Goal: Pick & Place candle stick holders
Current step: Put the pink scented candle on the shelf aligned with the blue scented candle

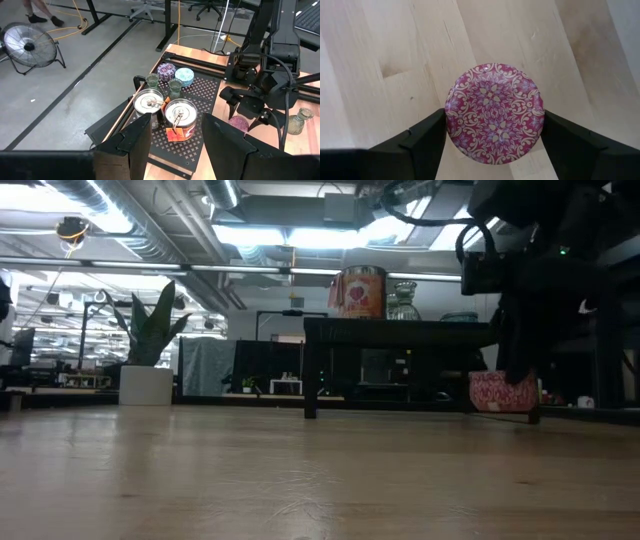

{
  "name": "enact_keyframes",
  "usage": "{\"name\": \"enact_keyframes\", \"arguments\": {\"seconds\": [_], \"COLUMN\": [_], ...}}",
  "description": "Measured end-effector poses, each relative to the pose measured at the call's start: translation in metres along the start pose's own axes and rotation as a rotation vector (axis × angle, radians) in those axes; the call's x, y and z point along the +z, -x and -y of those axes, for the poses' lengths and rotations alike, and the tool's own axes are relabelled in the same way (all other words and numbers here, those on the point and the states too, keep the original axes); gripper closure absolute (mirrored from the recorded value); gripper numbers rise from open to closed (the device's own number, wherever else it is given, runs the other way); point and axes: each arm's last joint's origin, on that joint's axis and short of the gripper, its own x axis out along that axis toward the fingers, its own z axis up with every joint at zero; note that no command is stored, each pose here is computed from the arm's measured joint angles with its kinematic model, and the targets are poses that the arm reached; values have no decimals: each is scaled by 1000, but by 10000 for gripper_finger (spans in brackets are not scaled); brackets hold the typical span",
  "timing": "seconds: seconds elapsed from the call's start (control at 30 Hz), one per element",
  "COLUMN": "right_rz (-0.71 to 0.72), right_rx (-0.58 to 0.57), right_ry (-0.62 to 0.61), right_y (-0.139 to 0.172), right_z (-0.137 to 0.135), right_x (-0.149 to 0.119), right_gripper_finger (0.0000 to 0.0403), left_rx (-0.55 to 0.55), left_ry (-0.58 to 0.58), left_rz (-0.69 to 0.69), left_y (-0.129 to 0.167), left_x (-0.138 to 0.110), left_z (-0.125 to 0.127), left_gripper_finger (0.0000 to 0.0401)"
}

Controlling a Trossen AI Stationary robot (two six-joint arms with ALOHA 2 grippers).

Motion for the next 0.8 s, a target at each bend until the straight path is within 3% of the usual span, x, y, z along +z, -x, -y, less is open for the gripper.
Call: {"name": "enact_keyframes", "arguments": {"seconds": [0.2, 0.8], "right_rz": [26, 16], "right_rx": [19, 5], "right_ry": [-6, -41], "right_y": [16, 104], "right_z": [2, 13], "right_x": [2, 41], "right_gripper_finger": [107, 107], "left_rx": [0, 0], "left_ry": [0, 0], "left_rz": [1, 0], "left_y": [0, 0], "left_x": [0, 0], "left_z": [0, 0], "left_gripper_finger": [232, 233]}}
